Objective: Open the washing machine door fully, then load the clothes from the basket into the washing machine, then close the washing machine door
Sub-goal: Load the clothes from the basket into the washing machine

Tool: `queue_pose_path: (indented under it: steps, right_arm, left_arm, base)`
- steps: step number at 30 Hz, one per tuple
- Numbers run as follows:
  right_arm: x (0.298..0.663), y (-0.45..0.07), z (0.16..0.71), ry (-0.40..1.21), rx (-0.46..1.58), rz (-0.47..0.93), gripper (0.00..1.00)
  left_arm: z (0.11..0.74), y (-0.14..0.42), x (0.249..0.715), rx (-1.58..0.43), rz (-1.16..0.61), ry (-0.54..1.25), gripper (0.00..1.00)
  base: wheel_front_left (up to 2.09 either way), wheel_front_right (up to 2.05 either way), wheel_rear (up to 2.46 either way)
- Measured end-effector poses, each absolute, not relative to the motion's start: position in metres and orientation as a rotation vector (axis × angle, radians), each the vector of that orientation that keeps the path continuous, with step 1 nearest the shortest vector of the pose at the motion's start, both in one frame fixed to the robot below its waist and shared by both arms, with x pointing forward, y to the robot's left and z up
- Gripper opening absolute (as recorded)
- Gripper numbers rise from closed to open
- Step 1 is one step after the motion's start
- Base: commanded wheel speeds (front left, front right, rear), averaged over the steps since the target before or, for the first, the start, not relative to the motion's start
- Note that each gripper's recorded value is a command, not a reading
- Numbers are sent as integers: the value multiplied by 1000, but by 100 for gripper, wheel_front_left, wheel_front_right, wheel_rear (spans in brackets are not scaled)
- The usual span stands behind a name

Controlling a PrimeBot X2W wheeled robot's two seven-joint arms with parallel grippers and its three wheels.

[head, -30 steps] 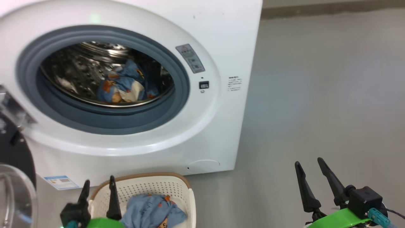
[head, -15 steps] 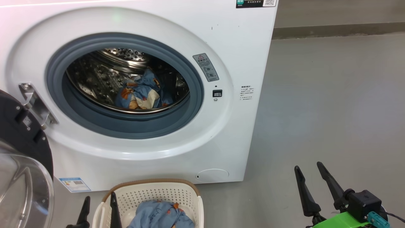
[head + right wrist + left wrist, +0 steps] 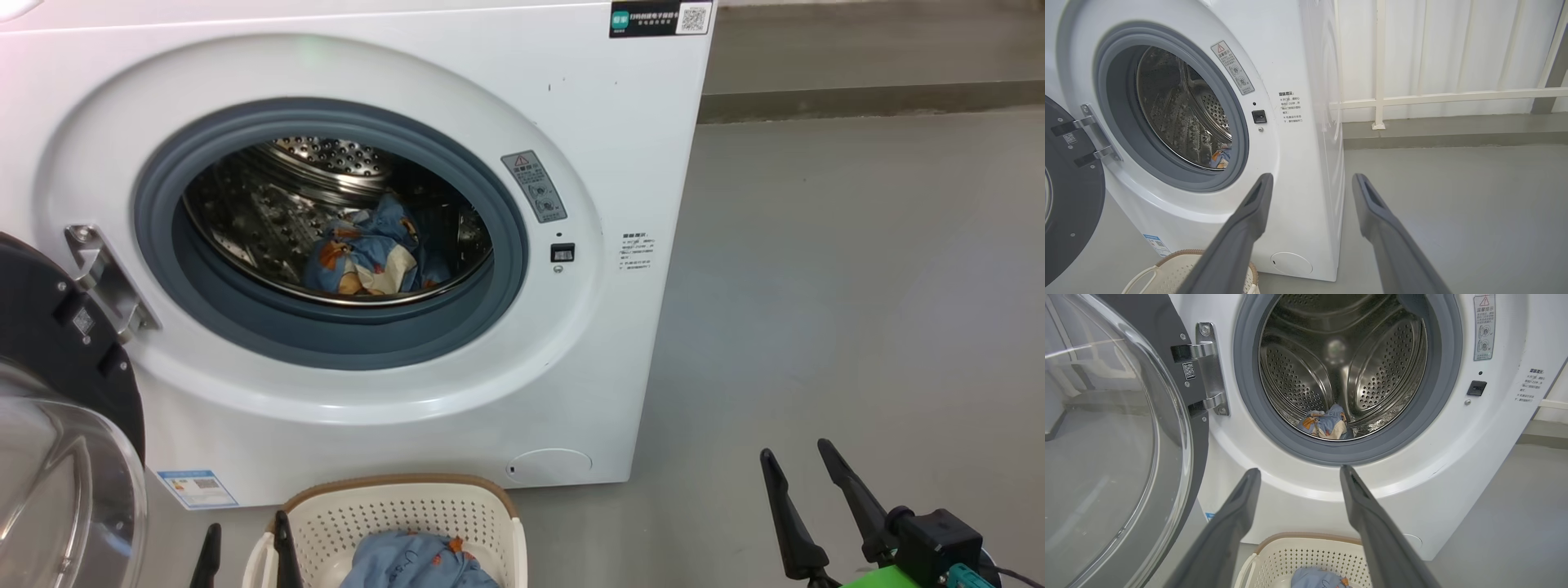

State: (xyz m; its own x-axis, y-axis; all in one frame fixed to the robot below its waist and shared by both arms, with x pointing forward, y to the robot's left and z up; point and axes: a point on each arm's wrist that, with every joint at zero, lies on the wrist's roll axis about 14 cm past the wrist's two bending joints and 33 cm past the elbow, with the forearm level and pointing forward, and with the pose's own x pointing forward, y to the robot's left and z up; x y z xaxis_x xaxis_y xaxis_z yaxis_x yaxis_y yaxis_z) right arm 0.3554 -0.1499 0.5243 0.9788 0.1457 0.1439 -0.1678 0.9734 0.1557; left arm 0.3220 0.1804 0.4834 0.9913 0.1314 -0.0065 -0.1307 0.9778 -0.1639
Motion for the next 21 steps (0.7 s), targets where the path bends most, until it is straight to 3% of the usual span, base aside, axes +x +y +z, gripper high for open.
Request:
queue_pose_path:
  steps: [21]
  right_arm:
    - [348,-160,504,-71,167,125,100]
  left_arm:
    - [490,187,316,-166,148,-15,100]
  base:
    - [0,0,0]
